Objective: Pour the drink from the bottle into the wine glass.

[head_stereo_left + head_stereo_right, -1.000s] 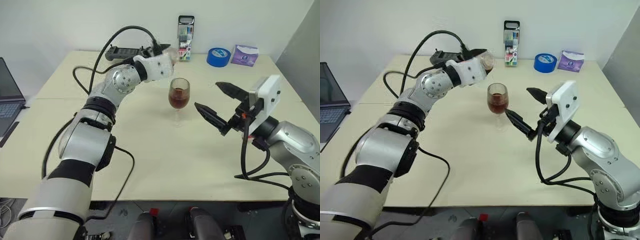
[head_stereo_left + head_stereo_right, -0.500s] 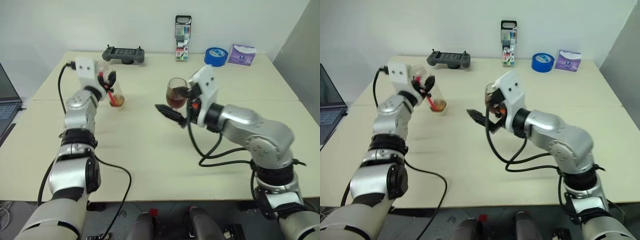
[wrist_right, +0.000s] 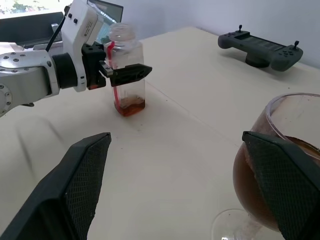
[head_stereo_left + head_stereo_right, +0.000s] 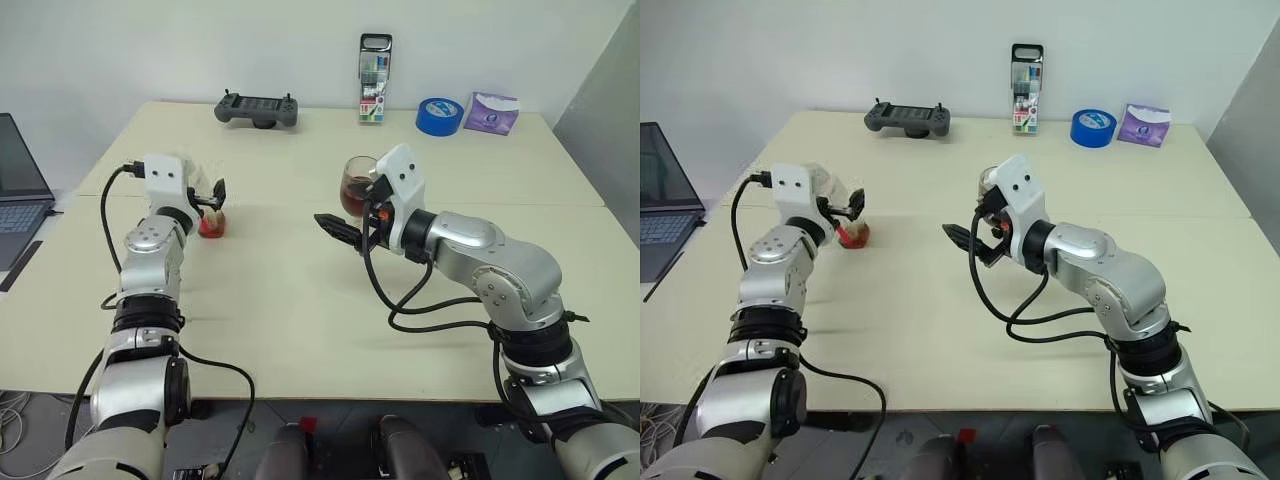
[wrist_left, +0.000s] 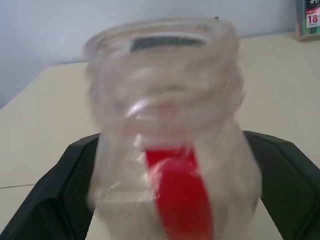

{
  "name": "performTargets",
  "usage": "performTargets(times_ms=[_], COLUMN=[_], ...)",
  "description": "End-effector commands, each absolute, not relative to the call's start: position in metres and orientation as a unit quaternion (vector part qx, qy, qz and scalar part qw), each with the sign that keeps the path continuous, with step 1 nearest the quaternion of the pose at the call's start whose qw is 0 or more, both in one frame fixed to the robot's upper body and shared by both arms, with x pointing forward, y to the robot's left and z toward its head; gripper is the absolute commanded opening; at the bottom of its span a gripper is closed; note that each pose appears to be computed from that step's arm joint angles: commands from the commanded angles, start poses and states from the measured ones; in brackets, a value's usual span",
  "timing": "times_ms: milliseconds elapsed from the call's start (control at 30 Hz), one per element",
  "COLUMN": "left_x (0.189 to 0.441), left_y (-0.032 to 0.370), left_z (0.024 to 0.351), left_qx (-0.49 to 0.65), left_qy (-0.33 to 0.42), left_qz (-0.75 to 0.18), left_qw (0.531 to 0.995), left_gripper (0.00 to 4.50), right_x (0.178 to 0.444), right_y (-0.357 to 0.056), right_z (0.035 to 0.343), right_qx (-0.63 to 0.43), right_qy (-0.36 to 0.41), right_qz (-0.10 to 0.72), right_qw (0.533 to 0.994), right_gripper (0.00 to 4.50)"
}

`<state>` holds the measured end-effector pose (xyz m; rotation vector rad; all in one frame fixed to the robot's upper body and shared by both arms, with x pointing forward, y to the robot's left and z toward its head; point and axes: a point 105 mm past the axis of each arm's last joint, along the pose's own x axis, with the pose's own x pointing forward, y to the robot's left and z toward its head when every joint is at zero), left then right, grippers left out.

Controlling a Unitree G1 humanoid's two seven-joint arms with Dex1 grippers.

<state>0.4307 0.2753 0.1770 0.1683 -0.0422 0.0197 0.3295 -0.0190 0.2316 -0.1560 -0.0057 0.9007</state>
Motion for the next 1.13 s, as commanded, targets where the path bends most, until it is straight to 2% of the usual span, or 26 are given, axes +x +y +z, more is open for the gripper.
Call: performTargets(times_ms=[33, 167, 400, 433, 500, 633, 700, 800, 933, 1133], left_x=[0.426, 0.411, 0.36, 0.348, 0.324, 0.295, 0.294, 0.291, 0.29, 0.293], left_y=[0.273, 0.275, 0.286, 0.287, 0.279, 0.272, 0.271, 0.254, 0.249, 0.243], left_z=[0.195, 0.192, 0.162, 0.16, 0.164, 0.193, 0.221, 0.242, 0.249, 0.249], left_qx=[0.102, 0.097, 0.066, 0.032, -0.018, -0.011, -0.017, -0.004, 0.014, 0.032], left_qy=[-0.047, -0.043, 0.006, 0.004, -0.016, -0.044, -0.054, -0.024, 0.001, 0.016], left_qz=[0.006, 0.01, 0.049, 0.046, -0.007, -0.132, -0.183, -0.285, -0.354, -0.391], left_qw=[0.994, 0.994, 0.997, 0.998, 1.0, 0.99, 0.981, 0.958, 0.935, 0.92], left_gripper=[4.48, 4.48, 4.48, 4.48, 4.48, 4.48, 4.48, 4.48, 4.48, 4.48], right_x=[0.328, 0.329, 0.338, 0.337, 0.329, 0.299, 0.295, 0.302, 0.304, 0.303], right_y=[-0.021, -0.023, -0.05, -0.059, -0.079, -0.121, -0.144, -0.171, -0.178, -0.17], right_z=[0.245, 0.245, 0.243, 0.247, 0.254, 0.258, 0.259, 0.258, 0.255, 0.25], right_qx=[-0.072, -0.074, -0.095, -0.099, -0.096, -0.079, -0.08, -0.099, -0.103, -0.092], right_qy=[-0.031, -0.033, -0.041, -0.049, -0.054, -0.015, 0.003, 0.021, 0.034, 0.032], right_qz=[0.433, 0.43, 0.402, 0.398, 0.405, 0.465, 0.468, 0.445, 0.453, 0.464], right_qw=[0.898, 0.899, 0.91, 0.911, 0.908, 0.882, 0.88, 0.89, 0.885, 0.88], right_gripper=[4.5, 4.5, 4.5, 4.5, 4.5, 4.5, 4.5, 4.5, 4.5, 4.5])
